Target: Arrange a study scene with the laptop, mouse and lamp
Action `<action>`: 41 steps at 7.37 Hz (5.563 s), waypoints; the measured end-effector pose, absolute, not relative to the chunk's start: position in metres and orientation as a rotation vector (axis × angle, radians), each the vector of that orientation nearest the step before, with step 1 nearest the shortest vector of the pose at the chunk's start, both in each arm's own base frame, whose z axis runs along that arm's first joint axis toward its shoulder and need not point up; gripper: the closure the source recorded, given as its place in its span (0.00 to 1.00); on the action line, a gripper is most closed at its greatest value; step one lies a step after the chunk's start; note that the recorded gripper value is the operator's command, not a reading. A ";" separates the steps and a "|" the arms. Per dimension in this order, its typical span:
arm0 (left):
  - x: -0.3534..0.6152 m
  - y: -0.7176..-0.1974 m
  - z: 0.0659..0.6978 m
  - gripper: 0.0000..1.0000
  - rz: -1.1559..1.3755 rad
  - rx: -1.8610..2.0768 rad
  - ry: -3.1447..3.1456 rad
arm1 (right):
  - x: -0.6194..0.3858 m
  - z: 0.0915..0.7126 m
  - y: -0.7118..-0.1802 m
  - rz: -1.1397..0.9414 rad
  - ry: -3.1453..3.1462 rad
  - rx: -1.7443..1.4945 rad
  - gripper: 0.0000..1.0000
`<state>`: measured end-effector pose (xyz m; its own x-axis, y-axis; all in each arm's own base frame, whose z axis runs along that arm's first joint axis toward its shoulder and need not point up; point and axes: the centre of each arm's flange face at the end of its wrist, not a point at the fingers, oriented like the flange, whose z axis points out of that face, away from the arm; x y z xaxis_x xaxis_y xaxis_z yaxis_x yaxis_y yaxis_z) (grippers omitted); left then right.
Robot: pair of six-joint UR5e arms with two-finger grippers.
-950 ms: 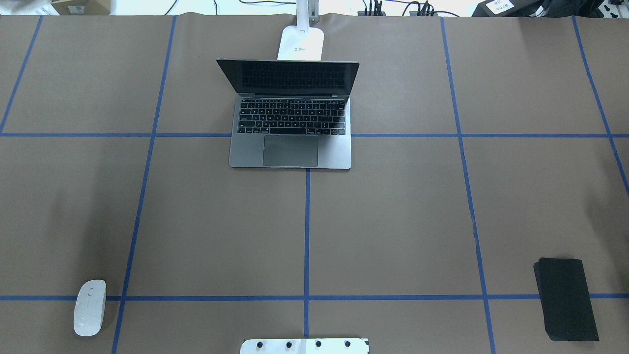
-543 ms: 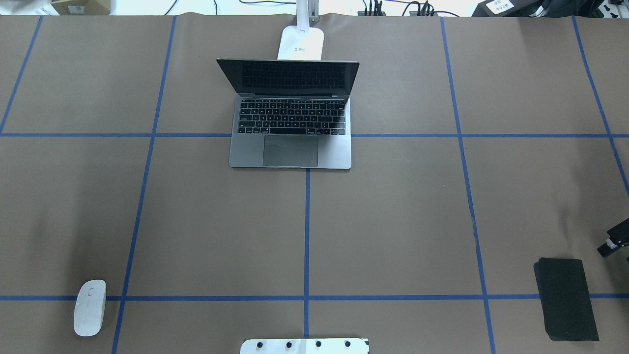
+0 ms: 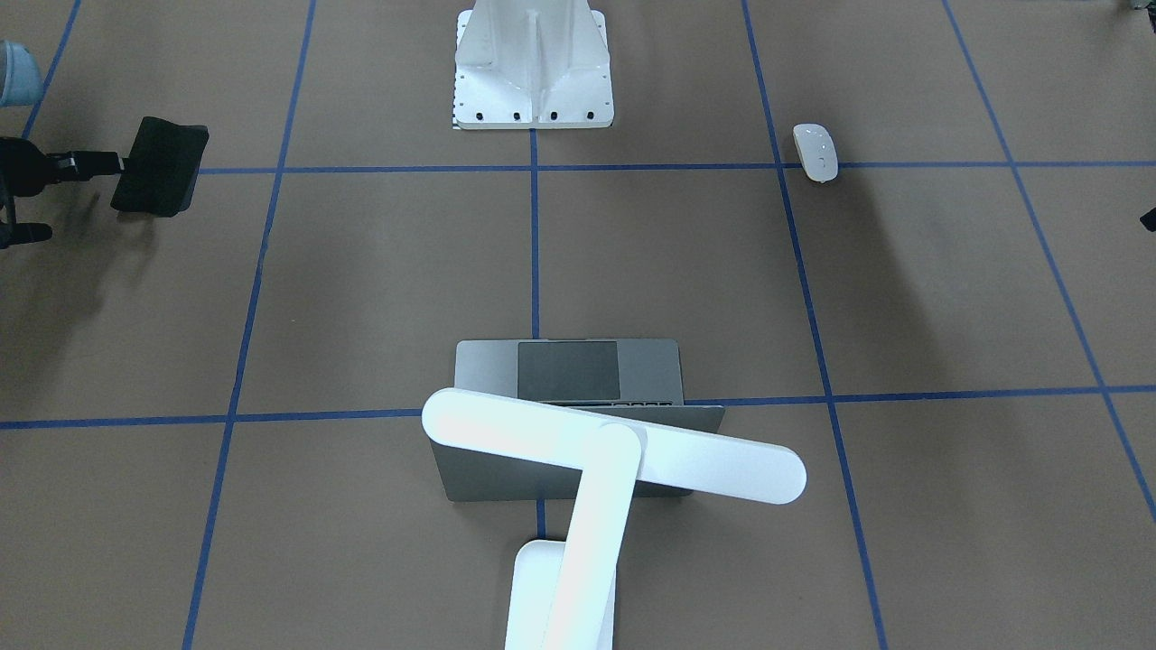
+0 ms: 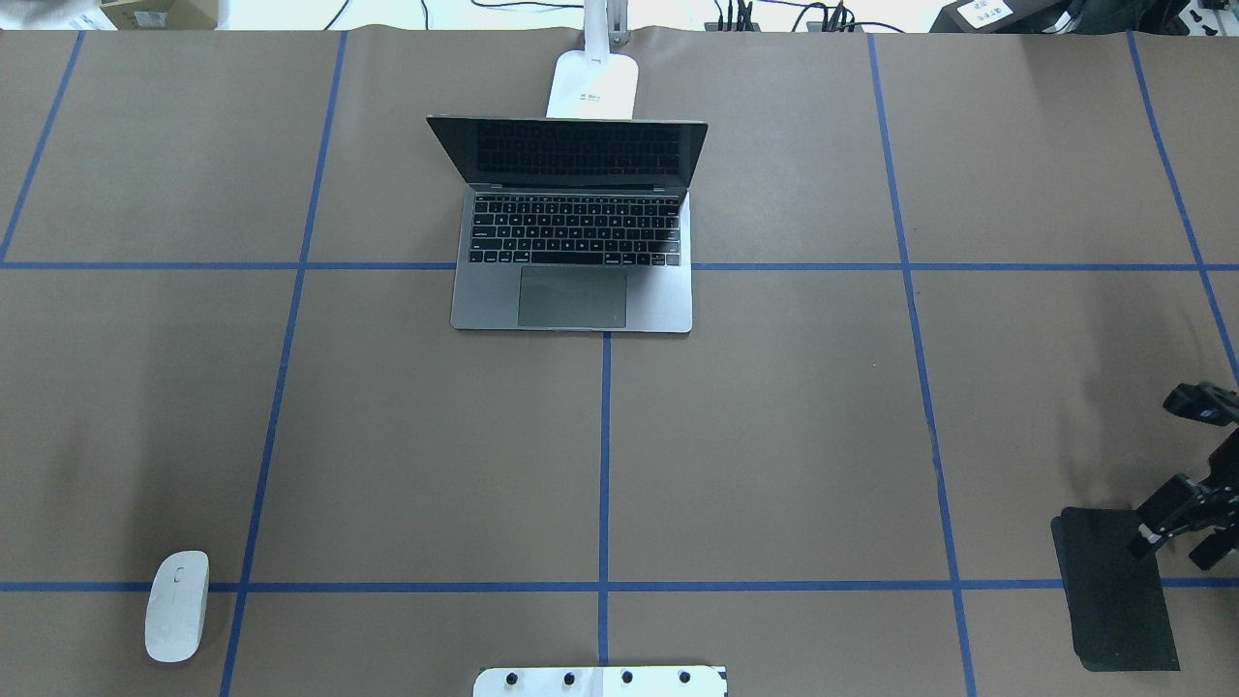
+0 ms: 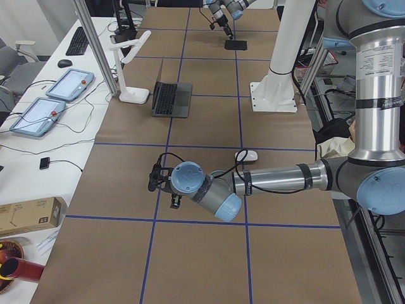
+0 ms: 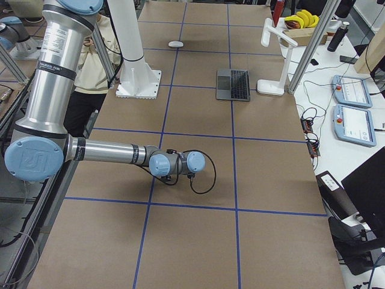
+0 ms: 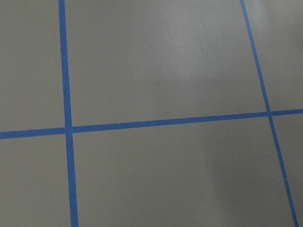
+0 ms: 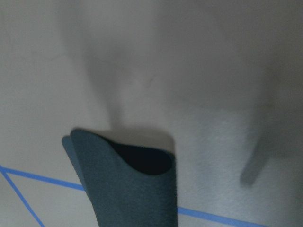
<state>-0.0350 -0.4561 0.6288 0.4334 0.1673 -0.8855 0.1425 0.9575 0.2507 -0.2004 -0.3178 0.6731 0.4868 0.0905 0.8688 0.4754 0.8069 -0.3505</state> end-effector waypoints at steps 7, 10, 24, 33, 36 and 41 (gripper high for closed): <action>-0.049 -0.450 0.631 0.01 0.026 0.328 1.151 | -0.239 0.649 -0.296 -0.312 -0.953 -0.640 1.00; -0.051 -0.447 0.635 0.01 0.032 0.332 1.148 | -0.238 0.638 -0.301 -0.302 -0.952 -0.618 1.00; -0.060 -0.443 0.661 0.01 0.083 0.354 1.124 | -0.225 0.250 -0.538 0.029 -0.770 0.009 1.00; -0.068 -0.440 0.670 0.01 0.083 0.365 1.116 | -0.300 0.181 -0.534 0.125 -0.781 -0.009 0.00; -0.069 -0.440 0.671 0.01 0.077 0.357 1.115 | -0.299 0.190 -0.536 0.127 -0.750 0.011 0.00; -0.063 -0.436 0.671 0.00 -0.121 0.229 1.048 | -0.299 0.281 -0.522 0.060 -0.637 -0.047 0.00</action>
<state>-0.0633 -0.4355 0.6715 0.4953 0.0098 -0.8687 0.2076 0.9696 0.1293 -0.2994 -0.5218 0.2806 0.8024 0.0700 0.5927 -0.0410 0.9972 -0.0623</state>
